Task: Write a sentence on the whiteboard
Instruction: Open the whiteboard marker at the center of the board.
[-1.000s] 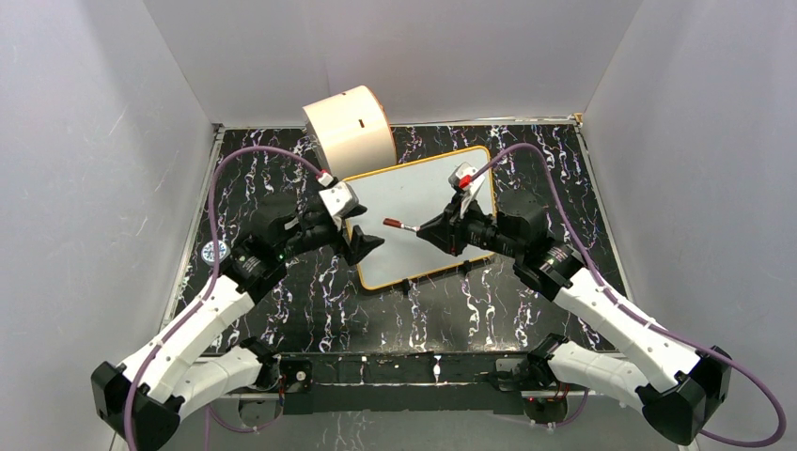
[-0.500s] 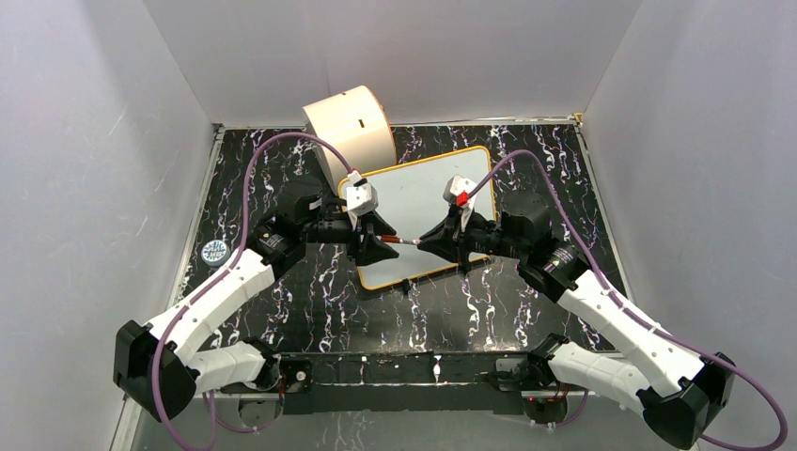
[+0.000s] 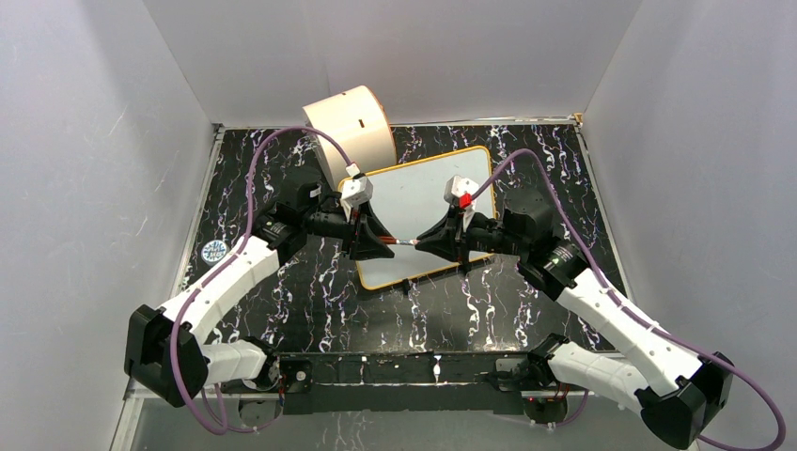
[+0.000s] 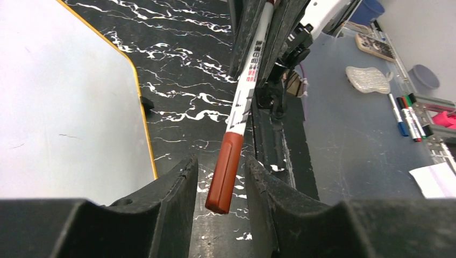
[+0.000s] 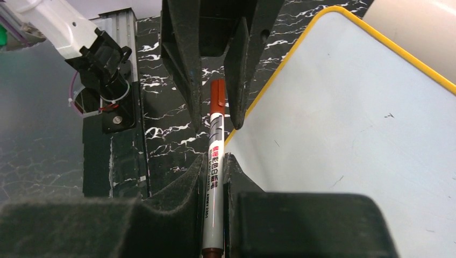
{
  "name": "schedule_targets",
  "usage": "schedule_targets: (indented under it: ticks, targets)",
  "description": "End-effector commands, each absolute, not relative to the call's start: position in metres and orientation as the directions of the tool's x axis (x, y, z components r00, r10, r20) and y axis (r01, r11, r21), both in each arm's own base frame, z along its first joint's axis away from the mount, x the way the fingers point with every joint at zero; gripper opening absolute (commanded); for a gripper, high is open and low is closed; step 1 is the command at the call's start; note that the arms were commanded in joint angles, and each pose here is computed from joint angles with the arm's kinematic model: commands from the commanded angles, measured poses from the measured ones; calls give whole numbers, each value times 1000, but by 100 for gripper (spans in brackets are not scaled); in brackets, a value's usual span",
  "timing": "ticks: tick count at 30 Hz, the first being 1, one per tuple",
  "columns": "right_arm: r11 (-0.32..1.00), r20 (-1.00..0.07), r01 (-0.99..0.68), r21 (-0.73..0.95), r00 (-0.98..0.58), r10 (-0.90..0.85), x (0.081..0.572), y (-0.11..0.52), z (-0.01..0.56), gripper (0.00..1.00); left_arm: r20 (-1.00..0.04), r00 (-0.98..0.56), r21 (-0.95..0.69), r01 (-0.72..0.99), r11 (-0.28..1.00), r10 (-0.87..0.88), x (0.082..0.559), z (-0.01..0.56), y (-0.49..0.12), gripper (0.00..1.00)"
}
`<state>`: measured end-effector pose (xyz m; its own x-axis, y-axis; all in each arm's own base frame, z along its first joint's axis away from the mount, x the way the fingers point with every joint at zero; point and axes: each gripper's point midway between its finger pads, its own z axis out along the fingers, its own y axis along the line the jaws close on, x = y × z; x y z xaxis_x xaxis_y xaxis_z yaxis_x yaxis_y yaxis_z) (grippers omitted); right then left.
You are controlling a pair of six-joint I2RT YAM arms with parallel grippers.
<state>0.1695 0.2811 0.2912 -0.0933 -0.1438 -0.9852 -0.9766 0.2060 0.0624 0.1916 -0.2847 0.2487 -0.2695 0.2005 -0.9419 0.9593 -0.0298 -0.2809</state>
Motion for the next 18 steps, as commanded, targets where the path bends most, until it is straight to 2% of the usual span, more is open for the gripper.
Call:
schedule_targets:
  ticks: [1, 5, 7, 9, 12, 18]
  targets:
    - [145, -995, -989, 2, -16, -94, 168, 288, 311, 0, -948, -265, -287, 951, -112, 176, 182, 271, -286, 34]
    - [123, -995, -992, 4, -16, -96, 167, 290, 309, 0, -943, -283, -305, 945, -117, 178, 181, 272, -286, 31]
    - [120, -995, -993, 5, -17, -97, 168, 291, 307, 0, -942, -284, -307, 945, -116, 178, 181, 273, -286, 26]
    - [124, -995, -992, 7, -20, -99, 169, 291, 306, 0, -941, -285, -308, 945, -114, 182, 180, 271, -285, 19]
    - [117, -995, -993, 8, -20, -100, 168, 290, 306, 0, -942, -277, -301, 947, -112, 190, 179, 269, -283, 0]
    - [115, -995, -993, -11, 0, -102, 163, 280, 308, 0, -945, -266, -287, 953, -93, 187, 182, 268, -274, 0]
